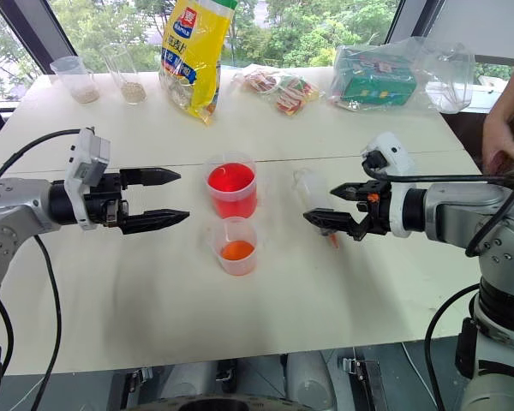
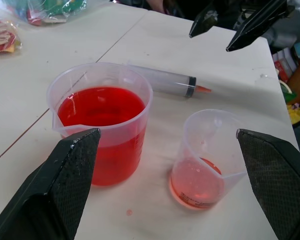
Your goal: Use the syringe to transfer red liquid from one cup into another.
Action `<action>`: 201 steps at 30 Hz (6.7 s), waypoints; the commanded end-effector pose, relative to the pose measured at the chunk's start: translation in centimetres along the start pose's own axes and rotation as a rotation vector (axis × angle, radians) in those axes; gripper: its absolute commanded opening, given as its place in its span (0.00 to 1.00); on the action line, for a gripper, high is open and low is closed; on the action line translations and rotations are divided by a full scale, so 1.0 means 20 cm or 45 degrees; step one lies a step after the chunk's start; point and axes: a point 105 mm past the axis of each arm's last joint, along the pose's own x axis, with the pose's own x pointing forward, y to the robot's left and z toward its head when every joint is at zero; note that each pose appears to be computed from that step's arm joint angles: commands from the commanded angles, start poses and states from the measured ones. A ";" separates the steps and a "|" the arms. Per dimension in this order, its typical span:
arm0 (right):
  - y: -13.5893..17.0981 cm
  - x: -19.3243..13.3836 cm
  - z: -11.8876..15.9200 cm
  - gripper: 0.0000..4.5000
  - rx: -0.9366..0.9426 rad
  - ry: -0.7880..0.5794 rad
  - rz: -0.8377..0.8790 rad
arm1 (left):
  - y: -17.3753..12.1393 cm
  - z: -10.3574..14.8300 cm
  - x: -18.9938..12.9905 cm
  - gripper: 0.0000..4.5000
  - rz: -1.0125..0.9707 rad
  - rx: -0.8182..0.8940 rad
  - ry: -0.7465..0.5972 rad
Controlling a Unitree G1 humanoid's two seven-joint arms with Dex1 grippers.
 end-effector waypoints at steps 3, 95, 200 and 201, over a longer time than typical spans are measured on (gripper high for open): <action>0.01 -0.03 0.04 0.99 -0.053 -0.037 -0.005 | -0.01 0.05 -0.02 1.00 0.015 0.050 -0.034; 0.24 0.71 0.46 0.32 -0.229 -1.237 0.273 | 0.19 0.37 0.13 1.00 0.026 0.155 -0.293; 0.24 0.61 0.61 0.32 -0.275 -1.306 0.310 | 0.30 0.36 0.03 0.99 0.115 0.106 -0.274; 0.24 0.60 0.61 0.32 -0.275 -1.313 0.310 | 0.31 0.36 0.01 0.99 0.135 0.100 -0.273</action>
